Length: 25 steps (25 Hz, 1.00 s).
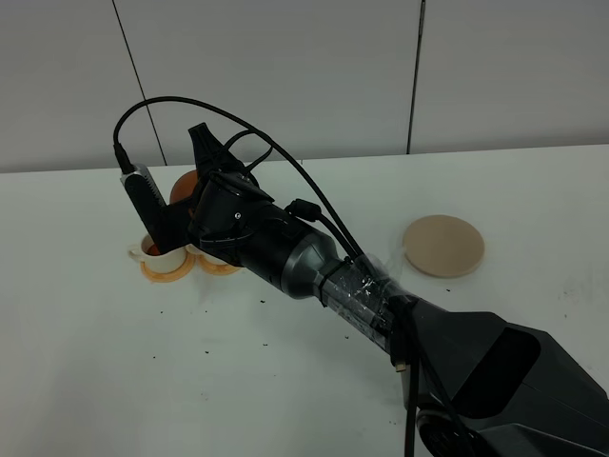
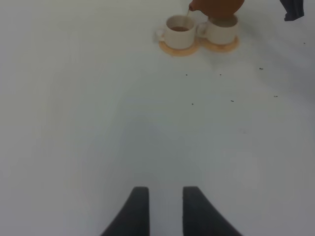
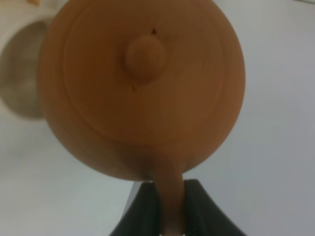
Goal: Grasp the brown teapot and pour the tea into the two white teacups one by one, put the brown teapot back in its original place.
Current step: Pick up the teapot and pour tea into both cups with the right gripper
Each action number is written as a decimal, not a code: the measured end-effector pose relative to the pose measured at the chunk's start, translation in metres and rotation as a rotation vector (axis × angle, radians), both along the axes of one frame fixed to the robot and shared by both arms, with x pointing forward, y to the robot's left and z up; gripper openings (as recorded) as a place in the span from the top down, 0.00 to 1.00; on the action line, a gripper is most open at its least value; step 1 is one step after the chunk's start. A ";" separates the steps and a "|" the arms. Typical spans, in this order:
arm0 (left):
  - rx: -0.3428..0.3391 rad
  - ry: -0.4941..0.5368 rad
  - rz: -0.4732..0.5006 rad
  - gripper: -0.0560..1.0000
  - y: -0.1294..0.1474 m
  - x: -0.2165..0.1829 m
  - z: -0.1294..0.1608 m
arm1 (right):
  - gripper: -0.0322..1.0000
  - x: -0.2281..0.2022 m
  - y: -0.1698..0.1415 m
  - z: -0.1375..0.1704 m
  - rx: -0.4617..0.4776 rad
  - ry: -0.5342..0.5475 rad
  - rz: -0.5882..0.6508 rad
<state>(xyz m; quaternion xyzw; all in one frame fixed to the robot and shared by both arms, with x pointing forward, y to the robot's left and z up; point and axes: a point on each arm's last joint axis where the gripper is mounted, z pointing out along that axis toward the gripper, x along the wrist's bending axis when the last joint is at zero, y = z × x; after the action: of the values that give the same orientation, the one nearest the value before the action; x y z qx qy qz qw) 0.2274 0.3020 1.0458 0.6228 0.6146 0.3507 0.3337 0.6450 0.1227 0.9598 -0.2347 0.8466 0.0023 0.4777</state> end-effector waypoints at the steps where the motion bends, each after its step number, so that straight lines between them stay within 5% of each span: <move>1: 0.000 0.000 0.000 0.72 0.000 0.000 0.000 | 0.88 0.000 0.000 0.000 -0.001 -0.001 0.000; 25: 0.003 0.000 -0.002 0.72 0.000 0.000 0.000 | 0.88 0.000 0.000 0.000 0.005 -0.004 0.002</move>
<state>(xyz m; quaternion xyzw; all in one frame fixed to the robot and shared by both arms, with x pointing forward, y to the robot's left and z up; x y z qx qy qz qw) 0.2274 0.3020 1.0458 0.6238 0.6136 0.3512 0.3332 0.6451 0.1232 0.9602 -0.2345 0.8453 0.0045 0.4800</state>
